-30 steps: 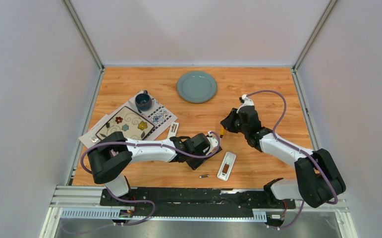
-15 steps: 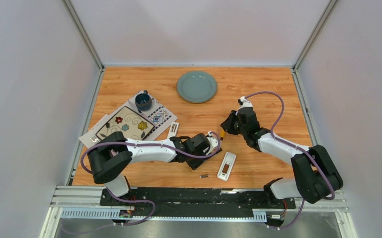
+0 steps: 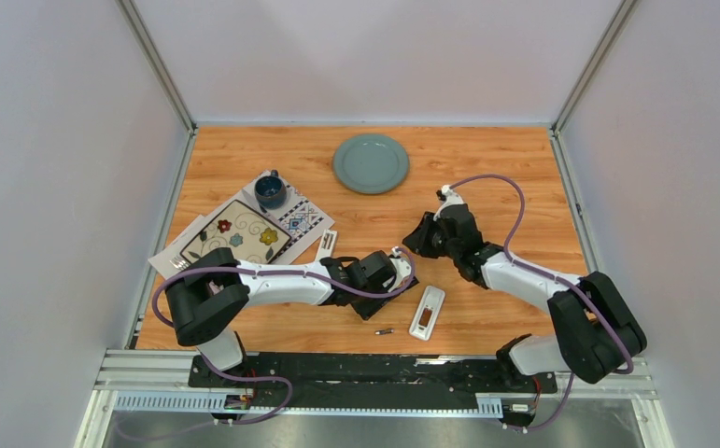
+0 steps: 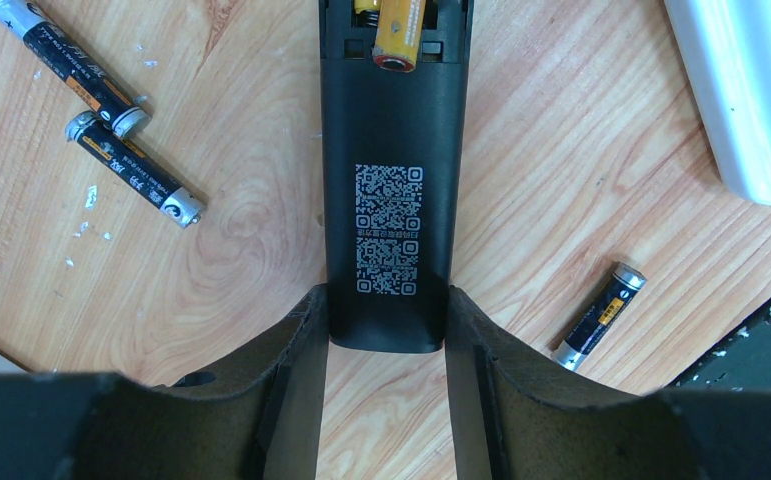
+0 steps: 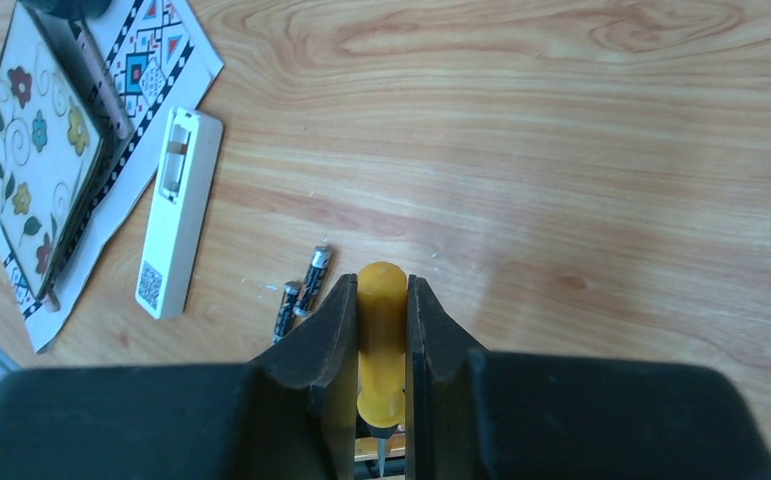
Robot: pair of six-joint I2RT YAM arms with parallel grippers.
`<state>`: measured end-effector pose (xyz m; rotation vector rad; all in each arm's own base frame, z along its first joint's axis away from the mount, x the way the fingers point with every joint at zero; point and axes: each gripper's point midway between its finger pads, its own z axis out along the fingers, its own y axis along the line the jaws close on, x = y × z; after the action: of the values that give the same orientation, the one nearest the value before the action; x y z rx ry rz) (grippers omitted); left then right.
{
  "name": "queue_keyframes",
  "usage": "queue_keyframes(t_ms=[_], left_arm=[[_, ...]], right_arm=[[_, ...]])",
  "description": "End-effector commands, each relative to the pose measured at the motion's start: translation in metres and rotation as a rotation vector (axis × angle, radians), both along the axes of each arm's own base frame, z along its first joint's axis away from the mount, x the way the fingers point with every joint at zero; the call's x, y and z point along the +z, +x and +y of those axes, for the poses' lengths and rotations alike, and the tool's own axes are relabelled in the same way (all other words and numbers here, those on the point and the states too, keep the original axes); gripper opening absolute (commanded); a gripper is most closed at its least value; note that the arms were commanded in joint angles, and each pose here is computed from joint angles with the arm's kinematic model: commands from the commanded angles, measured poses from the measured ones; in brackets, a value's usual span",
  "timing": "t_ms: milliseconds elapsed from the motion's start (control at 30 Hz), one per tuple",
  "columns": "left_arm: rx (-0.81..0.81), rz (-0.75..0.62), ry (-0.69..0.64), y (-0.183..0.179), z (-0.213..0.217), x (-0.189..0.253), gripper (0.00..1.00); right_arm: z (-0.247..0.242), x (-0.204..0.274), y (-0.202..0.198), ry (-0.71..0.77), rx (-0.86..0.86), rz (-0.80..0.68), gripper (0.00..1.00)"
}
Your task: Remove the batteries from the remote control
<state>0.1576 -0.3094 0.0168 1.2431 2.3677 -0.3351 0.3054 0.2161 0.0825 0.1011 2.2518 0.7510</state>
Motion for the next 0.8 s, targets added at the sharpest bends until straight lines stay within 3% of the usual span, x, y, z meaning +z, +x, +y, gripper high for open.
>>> queue_keyframes(t_ms=[0,267,567,767], left_arm=[[0.015,0.032,0.025,-0.003,0.004,-0.011,0.00],[0.012,0.029,0.023,-0.003,0.004,-0.010,0.00],[0.005,0.029,0.022,-0.003,0.004,-0.008,0.00],[0.006,0.030,0.023,-0.003,0.003,-0.009,0.00]], right_arm=[[0.018,0.027,0.004,0.090,0.023,-0.055,0.00],[0.013,0.037,0.010,0.063,-0.007,-0.080,0.00],[-0.036,0.037,0.030,-0.079,-0.212,-0.113,0.00],[-0.039,0.021,0.033,-0.116,-0.207,-0.076,0.00]])
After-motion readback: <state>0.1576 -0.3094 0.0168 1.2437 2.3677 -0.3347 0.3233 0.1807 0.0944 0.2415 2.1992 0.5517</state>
